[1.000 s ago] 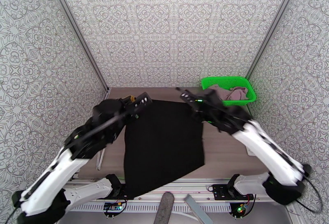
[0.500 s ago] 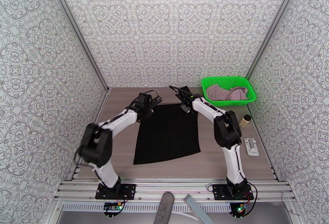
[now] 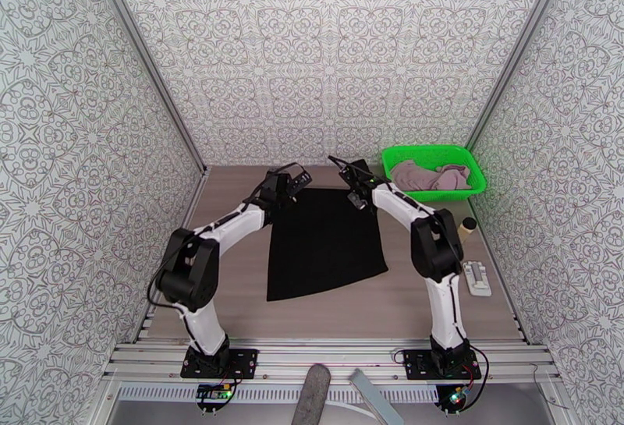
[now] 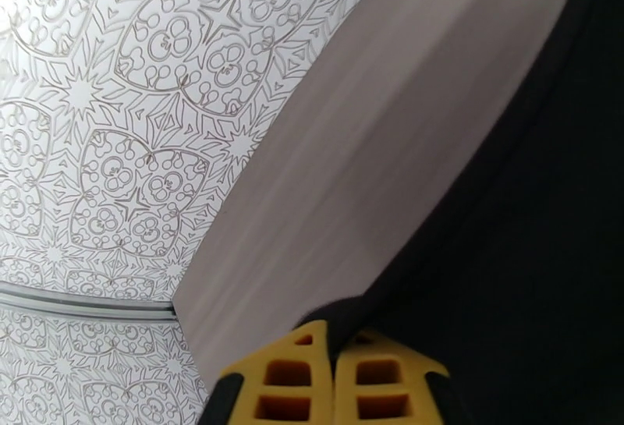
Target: Fold and stack the mixed laundry pile
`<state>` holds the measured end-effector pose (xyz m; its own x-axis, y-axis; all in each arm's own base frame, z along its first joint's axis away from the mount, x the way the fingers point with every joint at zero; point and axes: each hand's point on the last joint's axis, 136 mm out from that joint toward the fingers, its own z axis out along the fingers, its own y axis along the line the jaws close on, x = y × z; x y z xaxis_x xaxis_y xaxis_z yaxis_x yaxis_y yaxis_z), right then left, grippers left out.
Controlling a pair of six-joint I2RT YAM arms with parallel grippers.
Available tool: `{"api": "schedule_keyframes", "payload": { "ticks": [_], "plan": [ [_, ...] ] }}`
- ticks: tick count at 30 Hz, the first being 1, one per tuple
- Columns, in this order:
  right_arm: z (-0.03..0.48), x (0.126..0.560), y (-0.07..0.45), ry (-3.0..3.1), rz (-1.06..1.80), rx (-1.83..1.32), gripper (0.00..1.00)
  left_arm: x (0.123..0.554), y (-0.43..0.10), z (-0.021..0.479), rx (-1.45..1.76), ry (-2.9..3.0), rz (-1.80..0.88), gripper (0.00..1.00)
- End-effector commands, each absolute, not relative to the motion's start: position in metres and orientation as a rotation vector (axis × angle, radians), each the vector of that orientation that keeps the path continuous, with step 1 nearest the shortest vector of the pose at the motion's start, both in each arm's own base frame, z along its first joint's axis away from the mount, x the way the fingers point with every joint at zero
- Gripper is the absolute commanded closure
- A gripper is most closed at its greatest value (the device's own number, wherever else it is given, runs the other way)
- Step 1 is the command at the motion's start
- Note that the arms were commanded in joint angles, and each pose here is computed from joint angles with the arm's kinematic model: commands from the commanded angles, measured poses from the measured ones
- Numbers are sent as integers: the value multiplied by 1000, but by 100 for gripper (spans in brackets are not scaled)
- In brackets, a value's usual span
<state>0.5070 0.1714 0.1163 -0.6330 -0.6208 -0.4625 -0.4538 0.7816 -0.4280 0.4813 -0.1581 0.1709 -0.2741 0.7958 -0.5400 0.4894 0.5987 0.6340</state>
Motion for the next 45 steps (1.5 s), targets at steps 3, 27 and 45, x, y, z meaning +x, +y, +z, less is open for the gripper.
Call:
{"api": "schedule_keyframes", "payload": {
  "ticks": [3,27,45],
  "plan": [
    [148,463,160,2356,-297,-716,100,439,-158,198,903,1922,455,100],
    [111,292,175,2479,-203,-766,100,289,-141,164,848,2065,502,100],
    [78,242,180,2594,-127,-731,100,249,-164,138,846,2112,558,100]
  ]
}}
